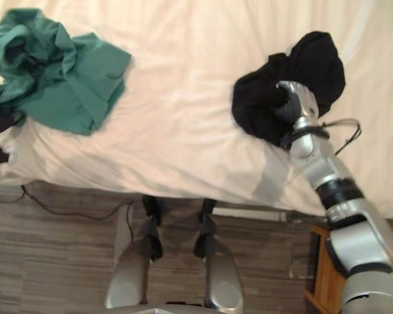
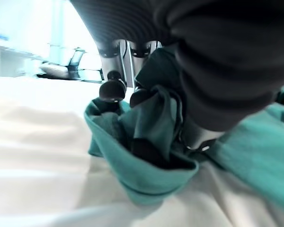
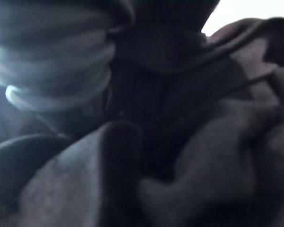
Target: Tidy up the quilt and then pick up the clothes from the bed and put them into the laundry hamper.
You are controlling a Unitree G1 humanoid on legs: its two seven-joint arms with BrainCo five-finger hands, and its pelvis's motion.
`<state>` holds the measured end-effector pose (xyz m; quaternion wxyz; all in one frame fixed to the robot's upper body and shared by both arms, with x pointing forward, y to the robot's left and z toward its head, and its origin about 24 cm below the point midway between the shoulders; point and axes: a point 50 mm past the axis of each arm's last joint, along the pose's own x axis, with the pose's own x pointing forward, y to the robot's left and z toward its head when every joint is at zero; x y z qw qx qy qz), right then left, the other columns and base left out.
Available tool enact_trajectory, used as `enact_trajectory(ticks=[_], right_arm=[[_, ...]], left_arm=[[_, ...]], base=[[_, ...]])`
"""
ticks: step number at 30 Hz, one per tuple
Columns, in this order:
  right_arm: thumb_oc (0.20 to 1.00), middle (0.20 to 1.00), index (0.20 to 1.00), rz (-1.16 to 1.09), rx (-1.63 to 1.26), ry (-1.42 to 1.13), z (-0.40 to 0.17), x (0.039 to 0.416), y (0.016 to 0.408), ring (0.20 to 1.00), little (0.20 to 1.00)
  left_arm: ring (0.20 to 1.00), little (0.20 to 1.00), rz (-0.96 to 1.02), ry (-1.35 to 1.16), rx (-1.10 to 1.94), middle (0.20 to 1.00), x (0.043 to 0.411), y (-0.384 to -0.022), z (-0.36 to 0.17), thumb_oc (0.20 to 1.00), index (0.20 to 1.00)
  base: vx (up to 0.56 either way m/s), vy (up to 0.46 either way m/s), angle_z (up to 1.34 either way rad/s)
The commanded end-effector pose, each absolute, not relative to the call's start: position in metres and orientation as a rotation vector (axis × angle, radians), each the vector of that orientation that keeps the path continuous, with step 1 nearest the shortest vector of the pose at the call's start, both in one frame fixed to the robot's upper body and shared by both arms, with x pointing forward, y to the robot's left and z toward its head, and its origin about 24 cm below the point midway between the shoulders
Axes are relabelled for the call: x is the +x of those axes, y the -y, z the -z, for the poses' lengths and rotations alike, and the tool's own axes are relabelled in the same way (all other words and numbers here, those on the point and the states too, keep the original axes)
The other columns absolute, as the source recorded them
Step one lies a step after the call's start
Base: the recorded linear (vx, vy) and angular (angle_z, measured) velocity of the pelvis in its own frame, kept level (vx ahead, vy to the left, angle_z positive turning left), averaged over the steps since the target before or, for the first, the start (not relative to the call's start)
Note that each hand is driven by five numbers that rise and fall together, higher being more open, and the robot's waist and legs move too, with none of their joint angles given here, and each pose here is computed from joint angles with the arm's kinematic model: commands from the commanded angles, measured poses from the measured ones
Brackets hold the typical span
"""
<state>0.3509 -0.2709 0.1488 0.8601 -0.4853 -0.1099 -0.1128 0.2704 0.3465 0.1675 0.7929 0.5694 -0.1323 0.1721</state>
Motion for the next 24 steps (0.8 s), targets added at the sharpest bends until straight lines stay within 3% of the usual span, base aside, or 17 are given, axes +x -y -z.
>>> enact_trajectory(ticks=[1, 6, 14, 24], right_arm=[[0.2, 0.2, 0.2, -0.015, -0.93, -0.08, -0.048, 0.319, 0.253, 0.2, 0.2], [0.2, 0.2, 0.2, 0.022, -0.73, -0.153, -0.011, 0.285, 0.246, 0.2, 0.2], [0.2, 0.2, 0.2, 0.222, -0.037, -0.24, 0.028, 0.218, 0.253, 0.2, 0.2], [0.2, 0.2, 0.2, 0.178, 0.085, -0.225, 0.028, 0.189, 0.242, 0.2, 0.2]], left_arm=[[0.2, 0.2, -0.295, 0.379, 0.989, 0.2, 0.289, -0.3, -0.14, 0.2, 0.2], [0.2, 0.2, -0.244, 0.263, 0.981, 0.2, 0.29, -0.285, -0.105, 0.2, 0.2], [0.2, 0.2, -0.313, 0.074, 0.788, 0.2, 0.248, -0.3, -0.055, 0.2, 0.2], [0.2, 0.2, -0.401, -0.254, 0.51, 0.2, 0.193, -0.305, 0.02, 0.2, 0.2]], base=[[0.15, -0.027, 0.19], [0.14, 0.03, -0.06], [0.07, 0.095, -0.19], [-0.01, 0.088, -0.16]])
